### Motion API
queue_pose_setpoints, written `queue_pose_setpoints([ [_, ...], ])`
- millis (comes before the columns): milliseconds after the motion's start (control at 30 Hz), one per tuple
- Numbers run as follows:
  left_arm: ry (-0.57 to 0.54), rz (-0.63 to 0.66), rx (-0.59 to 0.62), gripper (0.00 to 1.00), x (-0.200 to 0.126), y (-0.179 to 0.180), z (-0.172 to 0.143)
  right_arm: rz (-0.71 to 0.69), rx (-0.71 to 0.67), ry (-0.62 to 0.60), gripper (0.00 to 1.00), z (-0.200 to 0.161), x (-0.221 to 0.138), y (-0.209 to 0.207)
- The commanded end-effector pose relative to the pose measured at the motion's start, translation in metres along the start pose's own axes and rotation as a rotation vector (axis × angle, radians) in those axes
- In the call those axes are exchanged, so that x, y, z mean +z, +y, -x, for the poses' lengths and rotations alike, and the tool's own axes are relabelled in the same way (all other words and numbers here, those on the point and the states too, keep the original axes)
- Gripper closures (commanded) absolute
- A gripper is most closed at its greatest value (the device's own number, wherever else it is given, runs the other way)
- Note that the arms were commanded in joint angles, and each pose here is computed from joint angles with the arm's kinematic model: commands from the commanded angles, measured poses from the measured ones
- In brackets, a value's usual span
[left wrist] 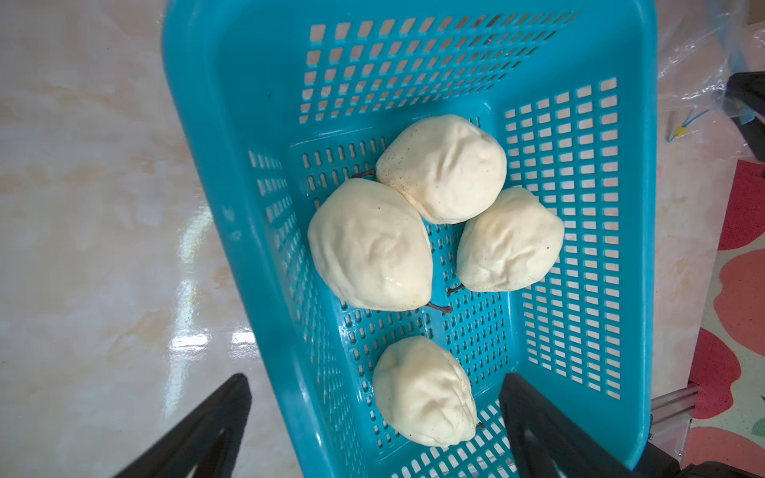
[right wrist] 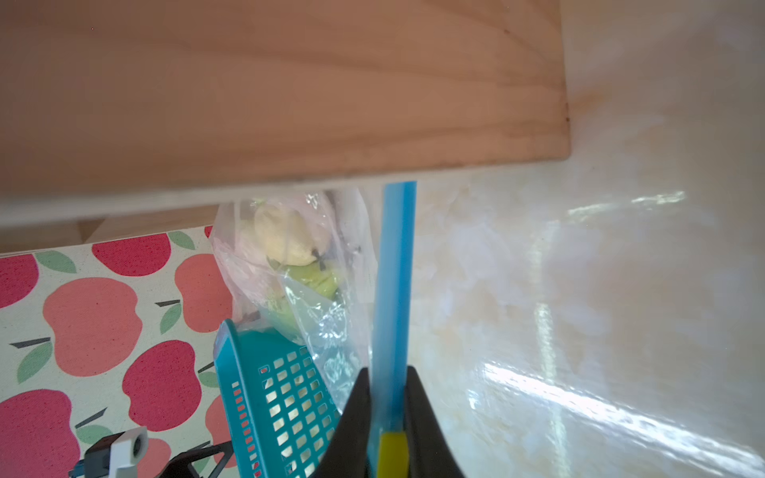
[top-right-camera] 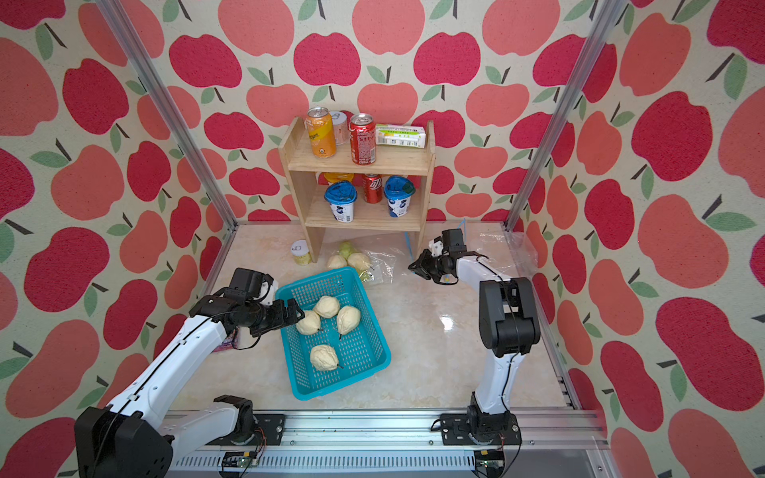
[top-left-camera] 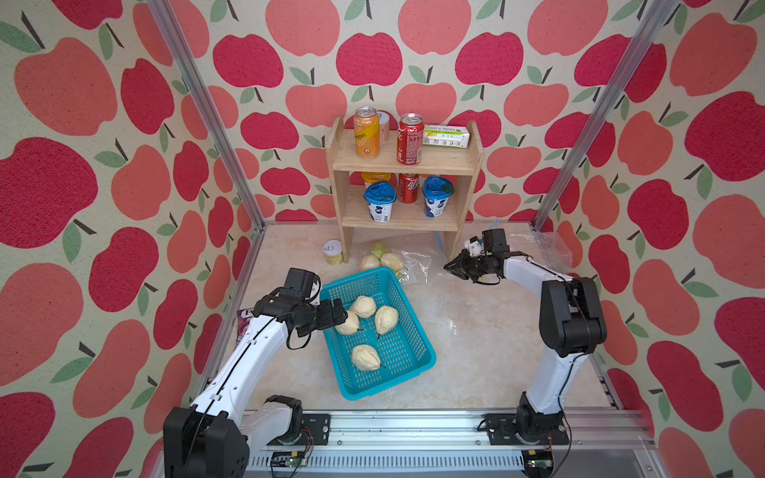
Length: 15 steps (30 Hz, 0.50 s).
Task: Open the zip-top bag and take out the pear
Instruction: Pick up the zipper food storage bag at the center of the board, then move the basket to the center of the board.
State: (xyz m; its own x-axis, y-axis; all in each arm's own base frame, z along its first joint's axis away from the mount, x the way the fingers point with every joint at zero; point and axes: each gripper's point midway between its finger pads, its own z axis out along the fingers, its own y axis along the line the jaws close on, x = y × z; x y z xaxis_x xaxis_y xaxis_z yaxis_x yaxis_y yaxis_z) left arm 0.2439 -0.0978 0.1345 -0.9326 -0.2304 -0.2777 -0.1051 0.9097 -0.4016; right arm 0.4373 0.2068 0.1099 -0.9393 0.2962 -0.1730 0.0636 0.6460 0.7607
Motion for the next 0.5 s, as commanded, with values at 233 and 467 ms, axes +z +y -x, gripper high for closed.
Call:
queue_pose_setpoints([
  [233, 0.049, -0.047, -0.016, 0.24, 0.025, 0.002, -0.008, 0.120, -0.270, 0.002, 1.00, -0.004, -0.020, 0.097],
  [467, 0.029, -0.078, -0.009, 0.68, 0.034, -0.002, 0.000, 0.091, -0.374, -0.078, 1.00, -0.001, -0.066, 0.137],
])
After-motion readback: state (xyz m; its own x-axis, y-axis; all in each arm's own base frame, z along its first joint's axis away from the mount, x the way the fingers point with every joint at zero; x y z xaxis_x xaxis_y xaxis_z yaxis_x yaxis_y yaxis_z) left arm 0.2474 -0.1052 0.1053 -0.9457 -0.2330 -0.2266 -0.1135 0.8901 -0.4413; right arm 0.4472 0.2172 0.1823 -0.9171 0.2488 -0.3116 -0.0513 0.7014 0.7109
